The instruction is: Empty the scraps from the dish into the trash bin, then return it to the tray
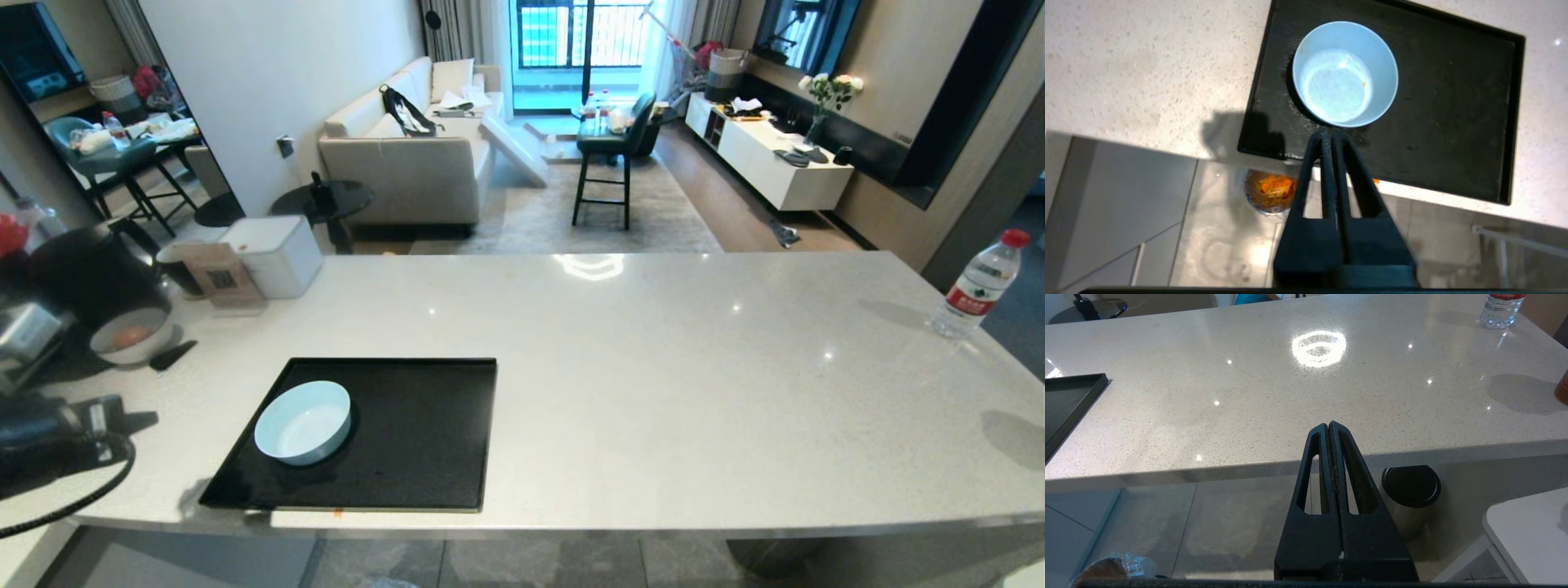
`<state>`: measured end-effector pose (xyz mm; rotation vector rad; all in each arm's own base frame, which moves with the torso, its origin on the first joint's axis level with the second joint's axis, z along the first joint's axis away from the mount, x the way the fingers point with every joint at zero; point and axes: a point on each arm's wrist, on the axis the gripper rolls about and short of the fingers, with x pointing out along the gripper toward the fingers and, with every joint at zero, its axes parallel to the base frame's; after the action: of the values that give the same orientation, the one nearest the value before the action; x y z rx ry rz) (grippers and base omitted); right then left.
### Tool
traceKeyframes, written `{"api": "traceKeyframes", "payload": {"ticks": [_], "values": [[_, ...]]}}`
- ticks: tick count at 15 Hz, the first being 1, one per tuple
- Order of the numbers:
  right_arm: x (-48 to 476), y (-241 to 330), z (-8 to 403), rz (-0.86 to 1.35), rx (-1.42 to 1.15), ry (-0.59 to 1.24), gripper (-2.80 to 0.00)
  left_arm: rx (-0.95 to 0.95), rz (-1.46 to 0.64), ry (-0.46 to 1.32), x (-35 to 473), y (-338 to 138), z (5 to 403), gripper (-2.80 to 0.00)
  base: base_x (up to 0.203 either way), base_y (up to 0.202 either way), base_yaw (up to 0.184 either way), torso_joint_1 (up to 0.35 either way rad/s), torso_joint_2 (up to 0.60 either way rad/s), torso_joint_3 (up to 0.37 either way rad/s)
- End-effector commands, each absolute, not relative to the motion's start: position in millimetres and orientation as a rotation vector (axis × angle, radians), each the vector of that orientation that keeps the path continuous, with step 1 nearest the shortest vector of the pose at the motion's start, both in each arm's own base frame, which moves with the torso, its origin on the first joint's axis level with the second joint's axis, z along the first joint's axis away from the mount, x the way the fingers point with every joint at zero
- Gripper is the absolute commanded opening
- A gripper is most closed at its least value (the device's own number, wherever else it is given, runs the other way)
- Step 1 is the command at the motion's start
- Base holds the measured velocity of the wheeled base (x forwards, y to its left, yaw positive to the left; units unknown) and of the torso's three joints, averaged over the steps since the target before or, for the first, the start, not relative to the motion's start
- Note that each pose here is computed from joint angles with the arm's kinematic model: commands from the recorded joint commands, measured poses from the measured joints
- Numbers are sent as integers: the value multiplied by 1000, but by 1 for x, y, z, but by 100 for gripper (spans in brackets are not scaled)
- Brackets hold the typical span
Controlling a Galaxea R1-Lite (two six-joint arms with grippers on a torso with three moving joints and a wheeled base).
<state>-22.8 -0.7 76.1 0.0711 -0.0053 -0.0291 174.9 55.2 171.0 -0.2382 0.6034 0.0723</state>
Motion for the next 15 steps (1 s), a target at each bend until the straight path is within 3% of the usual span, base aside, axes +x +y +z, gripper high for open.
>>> {"api": "traceKeyframes", "payload": {"ticks": [1, 9, 13, 15], "values": [[-23, -1, 76, -29, 72, -6, -280, -217, 68, 529, 146, 45, 178, -280, 0, 0, 0, 0, 0, 0], [-23, -1, 76, -29, 72, -7, -280, -147, -54, 269, 67, 14, 185, -280, 0, 0, 0, 0, 0, 0], [-23, -1, 76, -29, 72, -7, -280, -92, -183, 190, 28, -3, 155, -280, 0, 0, 0, 0, 0, 0], [-23, -1, 76, -29, 71, -6, -280, -62, -147, 164, 12, -4, 131, -280, 0, 0, 0, 0, 0, 0]]}}
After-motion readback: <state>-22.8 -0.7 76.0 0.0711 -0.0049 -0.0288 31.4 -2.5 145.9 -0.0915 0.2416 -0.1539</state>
